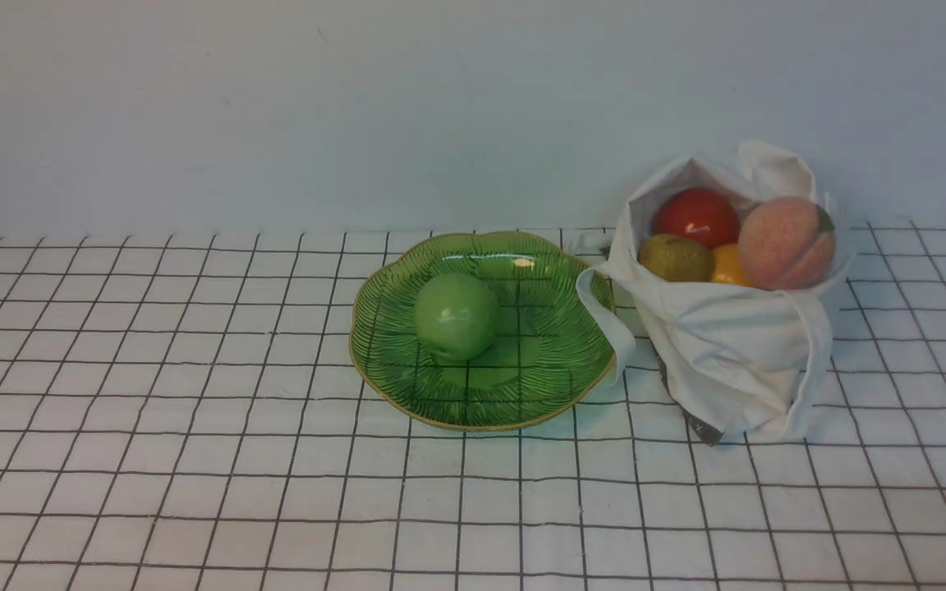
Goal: Take the fruit out of the bag on the white checkered tablecloth and place them on the plate.
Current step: 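Reach into the cloth bag and grasp the peach with the right gripper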
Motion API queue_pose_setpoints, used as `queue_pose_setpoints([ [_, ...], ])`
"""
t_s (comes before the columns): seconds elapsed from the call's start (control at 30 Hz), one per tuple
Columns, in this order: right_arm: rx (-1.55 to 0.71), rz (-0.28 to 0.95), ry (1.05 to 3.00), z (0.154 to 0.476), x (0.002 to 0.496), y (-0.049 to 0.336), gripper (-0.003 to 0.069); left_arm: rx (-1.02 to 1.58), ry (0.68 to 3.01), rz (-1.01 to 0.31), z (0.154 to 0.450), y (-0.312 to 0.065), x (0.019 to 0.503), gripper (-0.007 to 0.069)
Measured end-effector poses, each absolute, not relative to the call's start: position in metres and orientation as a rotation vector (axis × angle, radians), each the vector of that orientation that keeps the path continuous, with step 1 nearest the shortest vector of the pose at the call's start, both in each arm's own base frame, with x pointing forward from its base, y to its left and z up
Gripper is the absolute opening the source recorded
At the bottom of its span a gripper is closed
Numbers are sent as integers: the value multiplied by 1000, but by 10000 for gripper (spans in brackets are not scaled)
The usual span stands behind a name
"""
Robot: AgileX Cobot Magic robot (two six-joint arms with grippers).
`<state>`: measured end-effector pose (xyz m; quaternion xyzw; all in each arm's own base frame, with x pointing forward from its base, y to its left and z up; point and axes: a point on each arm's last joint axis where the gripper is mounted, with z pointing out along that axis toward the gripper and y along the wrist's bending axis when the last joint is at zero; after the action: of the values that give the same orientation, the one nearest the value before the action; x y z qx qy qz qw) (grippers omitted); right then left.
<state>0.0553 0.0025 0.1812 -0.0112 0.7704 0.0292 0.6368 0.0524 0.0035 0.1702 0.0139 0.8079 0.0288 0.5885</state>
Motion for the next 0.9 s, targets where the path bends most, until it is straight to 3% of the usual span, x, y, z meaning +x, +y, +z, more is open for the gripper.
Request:
queue_pose_setpoints([
  [0.9,-47,48,1759,181,55,2,-15,32,1882,67,170,4,52,-8],
])
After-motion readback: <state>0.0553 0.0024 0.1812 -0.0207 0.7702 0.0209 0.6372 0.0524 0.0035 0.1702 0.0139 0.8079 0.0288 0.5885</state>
